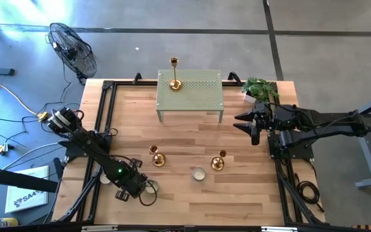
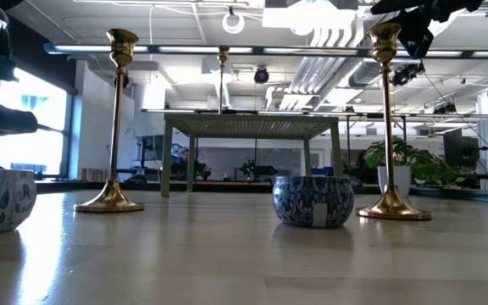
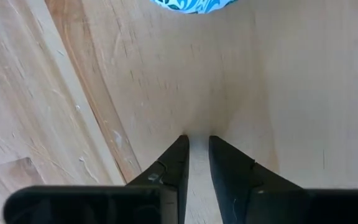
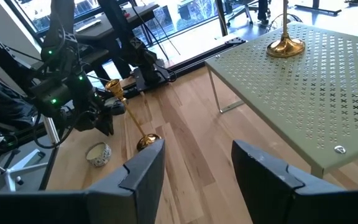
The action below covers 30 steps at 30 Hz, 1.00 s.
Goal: Pick & Place candle stick holders
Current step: Put the left blue scented candle on the shelf
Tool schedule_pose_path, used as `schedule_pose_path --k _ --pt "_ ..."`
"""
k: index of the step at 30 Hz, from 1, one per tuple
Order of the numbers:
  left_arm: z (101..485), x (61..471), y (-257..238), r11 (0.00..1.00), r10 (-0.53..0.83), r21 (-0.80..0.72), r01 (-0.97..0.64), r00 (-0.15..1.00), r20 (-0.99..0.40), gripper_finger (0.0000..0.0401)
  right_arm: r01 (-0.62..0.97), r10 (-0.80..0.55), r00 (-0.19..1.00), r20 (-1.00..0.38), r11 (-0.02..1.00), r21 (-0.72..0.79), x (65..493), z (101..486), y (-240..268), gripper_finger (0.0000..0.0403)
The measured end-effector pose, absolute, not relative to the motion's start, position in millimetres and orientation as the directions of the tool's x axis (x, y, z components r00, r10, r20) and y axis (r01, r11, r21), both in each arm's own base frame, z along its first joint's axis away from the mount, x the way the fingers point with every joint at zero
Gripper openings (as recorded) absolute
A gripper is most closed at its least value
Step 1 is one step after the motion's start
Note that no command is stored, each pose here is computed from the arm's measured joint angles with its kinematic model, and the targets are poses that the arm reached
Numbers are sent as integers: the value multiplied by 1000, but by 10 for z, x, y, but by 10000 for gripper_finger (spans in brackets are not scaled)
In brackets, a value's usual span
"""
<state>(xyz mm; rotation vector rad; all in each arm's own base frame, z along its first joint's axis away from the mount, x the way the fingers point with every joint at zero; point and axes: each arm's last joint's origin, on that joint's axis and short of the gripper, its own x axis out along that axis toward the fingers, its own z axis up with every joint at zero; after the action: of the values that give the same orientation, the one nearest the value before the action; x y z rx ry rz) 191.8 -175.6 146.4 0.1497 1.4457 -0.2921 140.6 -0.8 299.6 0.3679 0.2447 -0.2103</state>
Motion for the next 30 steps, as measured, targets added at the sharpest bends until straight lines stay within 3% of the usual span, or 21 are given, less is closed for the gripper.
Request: schedule_pose_path --k 10,30 --pt "1464 1919 -1754 958 -101 -69 278 102 -990 56 250 -158 946 -284 912 325 1404 2985 -8 181" --pt "1476 1932 -1753 994 -81 -70 79 143 -986 56 260 -159 937 -311 912 317 1396 2959 -8 181"
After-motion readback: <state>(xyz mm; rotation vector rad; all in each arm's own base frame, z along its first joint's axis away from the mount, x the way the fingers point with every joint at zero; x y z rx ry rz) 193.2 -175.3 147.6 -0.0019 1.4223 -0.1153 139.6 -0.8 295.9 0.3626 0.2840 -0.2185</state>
